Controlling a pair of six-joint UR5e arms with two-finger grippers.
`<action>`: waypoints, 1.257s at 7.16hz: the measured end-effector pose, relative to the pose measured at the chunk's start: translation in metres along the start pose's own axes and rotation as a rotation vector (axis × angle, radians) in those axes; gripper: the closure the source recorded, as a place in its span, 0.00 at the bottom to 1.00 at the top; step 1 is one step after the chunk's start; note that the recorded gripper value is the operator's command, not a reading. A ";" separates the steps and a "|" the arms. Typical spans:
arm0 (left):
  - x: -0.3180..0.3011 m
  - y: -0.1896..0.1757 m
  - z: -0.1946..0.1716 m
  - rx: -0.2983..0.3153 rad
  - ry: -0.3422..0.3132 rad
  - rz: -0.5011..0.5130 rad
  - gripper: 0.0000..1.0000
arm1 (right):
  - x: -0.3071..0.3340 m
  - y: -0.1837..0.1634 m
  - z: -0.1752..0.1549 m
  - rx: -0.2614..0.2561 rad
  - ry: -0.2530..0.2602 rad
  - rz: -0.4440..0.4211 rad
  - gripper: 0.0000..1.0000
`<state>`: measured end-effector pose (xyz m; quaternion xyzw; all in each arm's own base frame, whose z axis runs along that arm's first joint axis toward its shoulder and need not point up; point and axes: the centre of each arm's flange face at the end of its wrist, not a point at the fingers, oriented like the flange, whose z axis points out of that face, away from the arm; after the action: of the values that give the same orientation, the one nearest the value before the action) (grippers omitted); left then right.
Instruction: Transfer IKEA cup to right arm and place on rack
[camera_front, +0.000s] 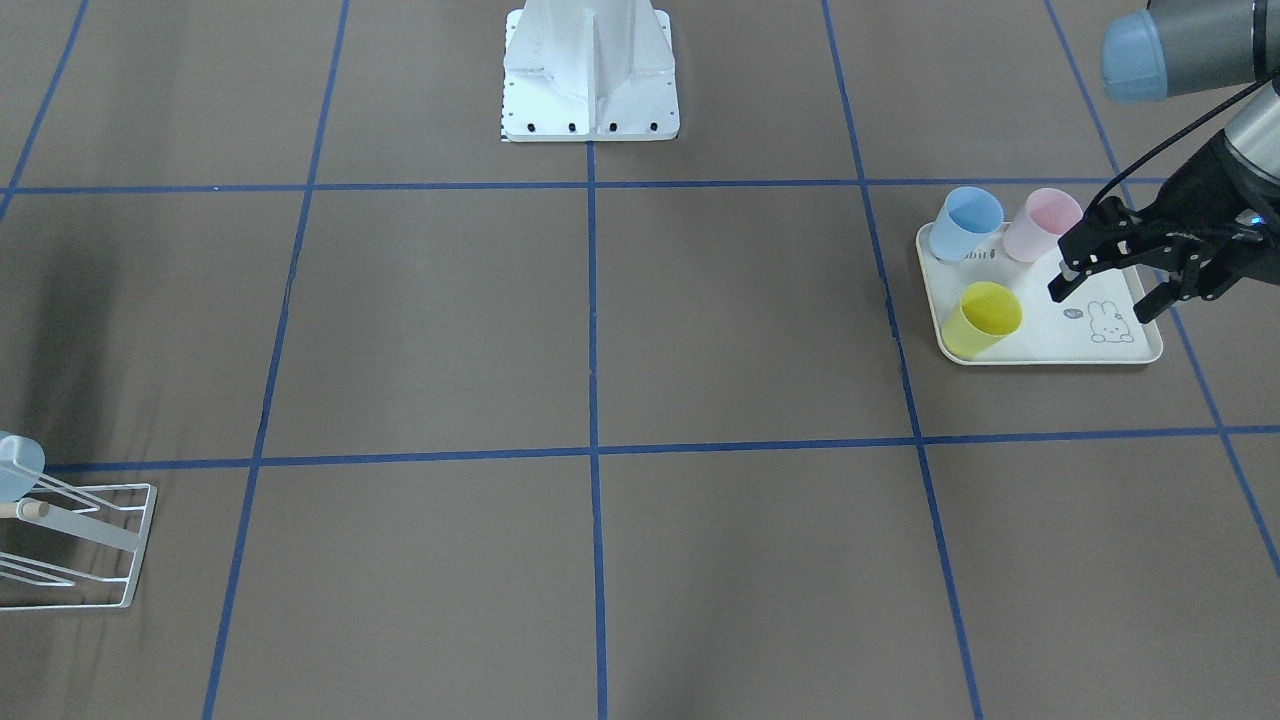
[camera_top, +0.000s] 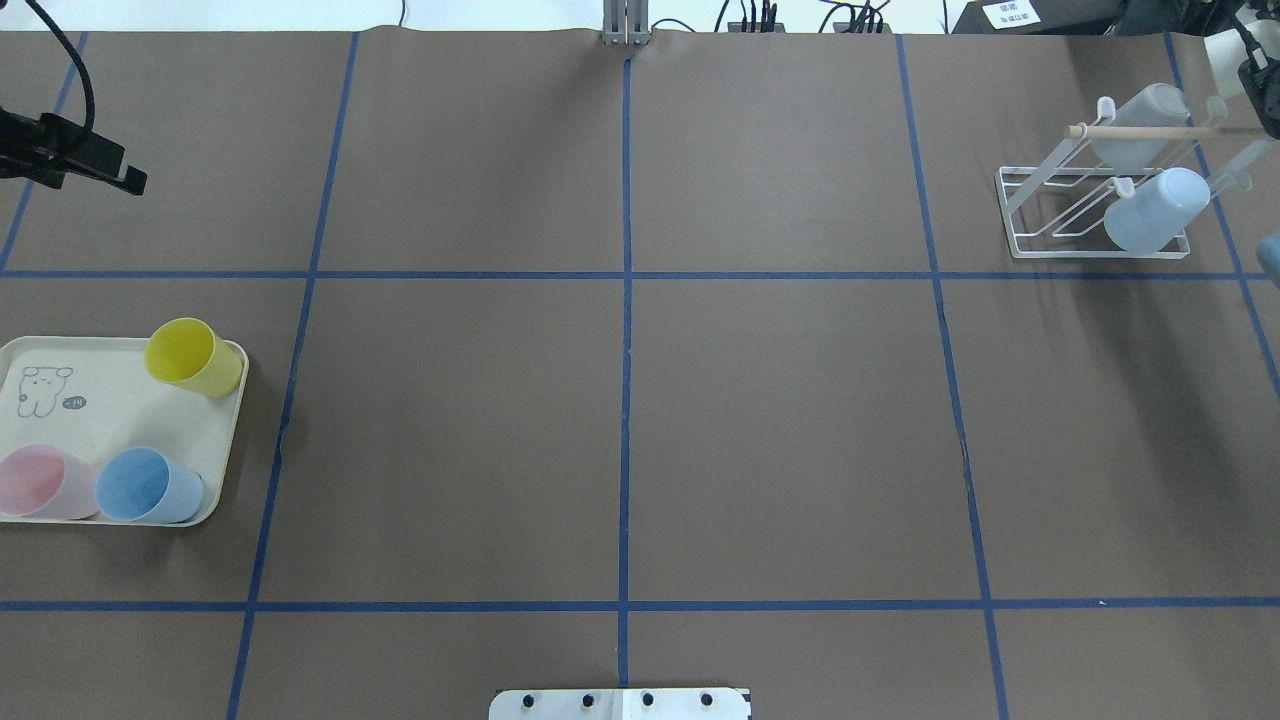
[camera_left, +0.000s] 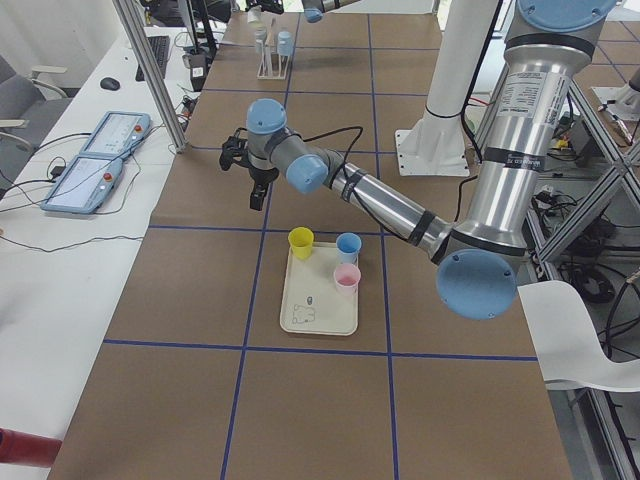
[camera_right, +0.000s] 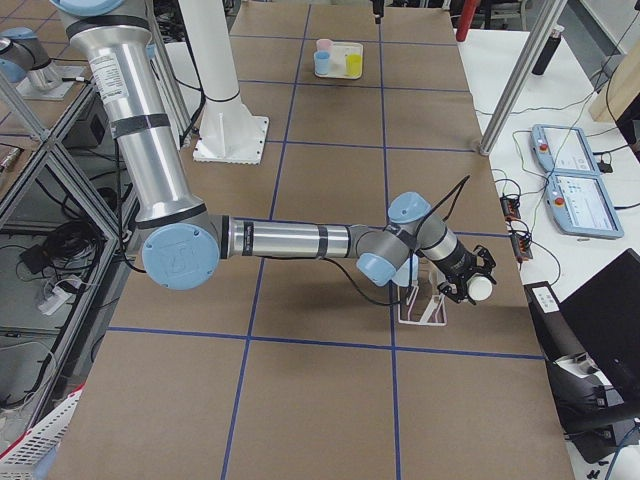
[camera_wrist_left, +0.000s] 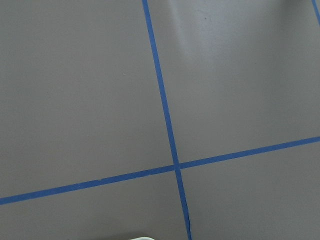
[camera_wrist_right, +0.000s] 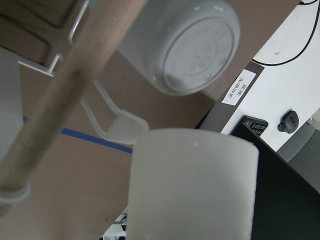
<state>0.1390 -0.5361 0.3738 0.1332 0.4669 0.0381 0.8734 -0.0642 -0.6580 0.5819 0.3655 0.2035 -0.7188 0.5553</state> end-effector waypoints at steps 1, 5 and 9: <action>0.000 0.000 0.000 0.000 0.000 -0.001 0.00 | -0.001 -0.001 0.001 0.001 -0.002 -0.008 0.45; 0.002 0.000 0.000 0.001 0.002 -0.007 0.00 | 0.000 0.007 -0.003 -0.006 0.002 -0.058 0.45; 0.001 0.001 0.001 -0.002 -0.001 -0.009 0.00 | -0.004 0.012 -0.003 -0.040 -0.002 -0.099 0.46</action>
<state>0.1404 -0.5357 0.3742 0.1303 0.4672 0.0344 0.8738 -0.0517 -0.6569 0.5841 0.3428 0.2351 -0.7416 0.5265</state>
